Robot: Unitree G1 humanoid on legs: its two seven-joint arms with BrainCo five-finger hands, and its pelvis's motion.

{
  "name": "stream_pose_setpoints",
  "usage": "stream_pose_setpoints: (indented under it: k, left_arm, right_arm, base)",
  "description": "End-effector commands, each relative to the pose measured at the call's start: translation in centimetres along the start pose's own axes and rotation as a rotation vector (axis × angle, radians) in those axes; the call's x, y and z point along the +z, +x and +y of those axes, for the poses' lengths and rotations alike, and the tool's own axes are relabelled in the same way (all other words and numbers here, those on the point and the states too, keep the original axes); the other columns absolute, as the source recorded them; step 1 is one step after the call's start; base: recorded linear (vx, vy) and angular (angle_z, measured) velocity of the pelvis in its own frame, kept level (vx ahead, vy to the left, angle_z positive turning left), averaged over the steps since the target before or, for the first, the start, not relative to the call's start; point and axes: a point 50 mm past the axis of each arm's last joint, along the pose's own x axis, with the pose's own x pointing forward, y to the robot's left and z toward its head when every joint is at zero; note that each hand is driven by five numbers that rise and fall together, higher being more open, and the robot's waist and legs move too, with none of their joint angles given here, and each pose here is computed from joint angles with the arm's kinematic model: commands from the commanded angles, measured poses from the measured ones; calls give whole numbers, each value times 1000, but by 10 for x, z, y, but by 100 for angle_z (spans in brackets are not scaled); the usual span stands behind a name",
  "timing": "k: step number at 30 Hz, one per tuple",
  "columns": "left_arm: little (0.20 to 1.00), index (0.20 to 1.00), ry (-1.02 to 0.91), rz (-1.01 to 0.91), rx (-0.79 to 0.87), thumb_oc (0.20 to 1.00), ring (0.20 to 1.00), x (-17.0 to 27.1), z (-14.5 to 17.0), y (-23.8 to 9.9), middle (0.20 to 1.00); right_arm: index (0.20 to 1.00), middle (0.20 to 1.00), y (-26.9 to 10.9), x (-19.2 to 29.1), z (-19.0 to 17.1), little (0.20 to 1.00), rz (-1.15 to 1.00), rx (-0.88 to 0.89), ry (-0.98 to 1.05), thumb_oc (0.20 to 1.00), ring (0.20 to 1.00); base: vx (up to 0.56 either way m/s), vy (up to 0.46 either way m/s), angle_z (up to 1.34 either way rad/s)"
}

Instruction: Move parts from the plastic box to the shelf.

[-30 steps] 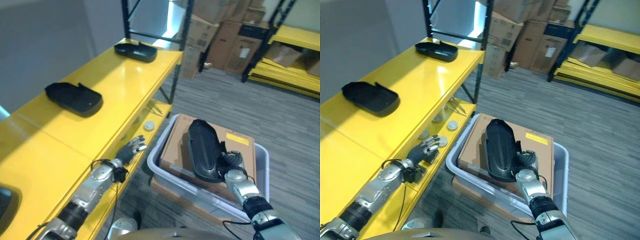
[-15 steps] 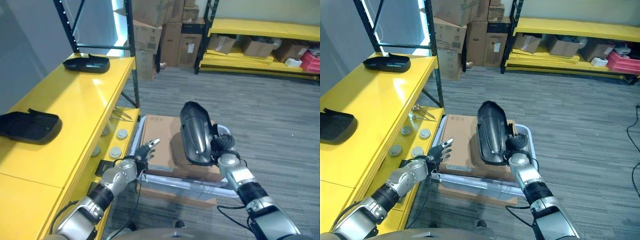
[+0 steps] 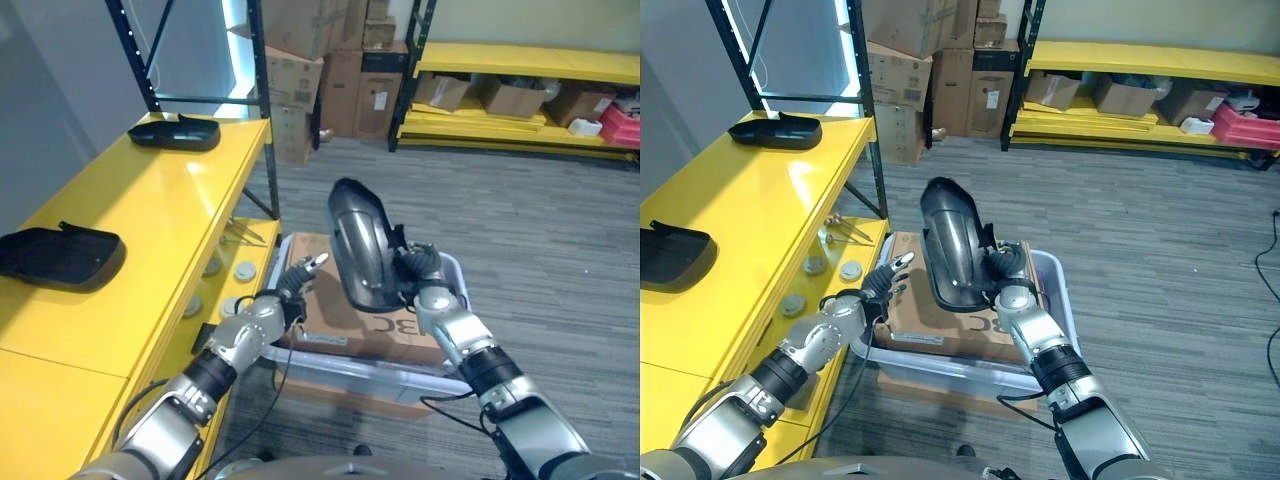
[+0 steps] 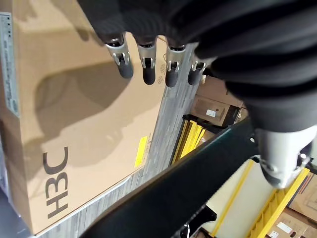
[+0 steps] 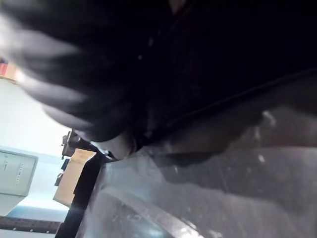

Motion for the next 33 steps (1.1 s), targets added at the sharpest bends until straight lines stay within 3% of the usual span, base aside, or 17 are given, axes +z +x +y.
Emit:
stream_pose_setpoints:
  k: [1,18,33]
  left_arm:
    - [1000,1000,39,-74,-65,1000,1000,25,-25,11,1000]
    - [1000,1000,128,-94,-23,1000,1000,21,-24,14,1000]
    - [1000,1000,97,-168,44,1000,1000,30,-10,11,1000]
  right_arm:
    - [200,200,11,62,2,200,-209,22,51,200,200]
    - [200,200,-3,84,38,200,-267,179,84,200,200]
    - [200,200,-4,81,36,200,-253,188,74,200,200]
  base:
    - [0,0,0]
    - [0,0,0]
    - [0,0,0]
